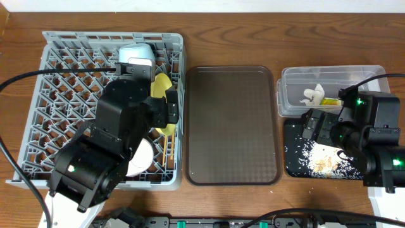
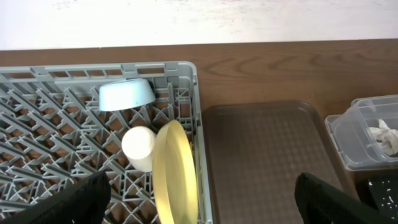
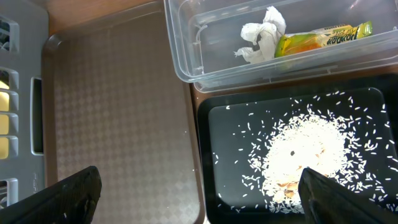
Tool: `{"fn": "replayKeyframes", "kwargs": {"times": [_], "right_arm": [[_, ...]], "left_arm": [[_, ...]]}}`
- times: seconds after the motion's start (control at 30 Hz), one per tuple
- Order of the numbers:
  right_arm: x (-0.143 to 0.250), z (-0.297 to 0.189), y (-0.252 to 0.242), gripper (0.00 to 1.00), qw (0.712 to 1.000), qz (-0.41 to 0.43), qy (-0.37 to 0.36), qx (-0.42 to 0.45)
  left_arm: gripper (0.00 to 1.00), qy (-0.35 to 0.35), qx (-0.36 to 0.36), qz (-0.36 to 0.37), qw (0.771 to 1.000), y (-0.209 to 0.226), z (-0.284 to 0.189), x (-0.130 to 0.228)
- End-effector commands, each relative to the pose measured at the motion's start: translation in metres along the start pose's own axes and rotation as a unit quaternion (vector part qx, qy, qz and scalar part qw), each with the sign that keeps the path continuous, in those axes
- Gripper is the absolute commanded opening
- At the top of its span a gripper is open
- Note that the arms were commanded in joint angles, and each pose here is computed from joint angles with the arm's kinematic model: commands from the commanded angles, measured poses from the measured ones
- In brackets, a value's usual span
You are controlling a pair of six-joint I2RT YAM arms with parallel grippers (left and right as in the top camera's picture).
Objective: Sort waste into correct bins and load items into the dishwasher
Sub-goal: 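Lower the yellow plate upright into the rack slots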
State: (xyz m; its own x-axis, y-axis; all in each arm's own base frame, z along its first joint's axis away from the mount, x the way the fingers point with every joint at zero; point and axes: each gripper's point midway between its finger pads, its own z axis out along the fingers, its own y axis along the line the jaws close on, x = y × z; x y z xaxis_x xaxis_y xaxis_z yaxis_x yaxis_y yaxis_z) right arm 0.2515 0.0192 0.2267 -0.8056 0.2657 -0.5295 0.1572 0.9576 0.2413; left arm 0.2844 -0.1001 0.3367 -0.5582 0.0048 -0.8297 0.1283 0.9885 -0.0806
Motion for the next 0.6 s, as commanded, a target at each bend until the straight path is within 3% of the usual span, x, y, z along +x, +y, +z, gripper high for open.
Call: {"fn": "replayKeyframes", "kwargs": {"times": [0.0, 0.57], "right_arm": [[-0.0008, -0.0008, -0.0010, 0.99, 1.000, 0.004, -0.002, 0.004], [-0.0006, -0.0008, -0.0011, 0.99, 1.000, 0.004, -0.002, 0.004]], "left_arm": [[0.96, -0.001, 0.000, -0.006, 1.000, 0.0004, -0.0004, -0.0023], [0.96, 0.000, 0.000, -0.006, 1.000, 0.0004, -0.0001, -0.0021]]}}
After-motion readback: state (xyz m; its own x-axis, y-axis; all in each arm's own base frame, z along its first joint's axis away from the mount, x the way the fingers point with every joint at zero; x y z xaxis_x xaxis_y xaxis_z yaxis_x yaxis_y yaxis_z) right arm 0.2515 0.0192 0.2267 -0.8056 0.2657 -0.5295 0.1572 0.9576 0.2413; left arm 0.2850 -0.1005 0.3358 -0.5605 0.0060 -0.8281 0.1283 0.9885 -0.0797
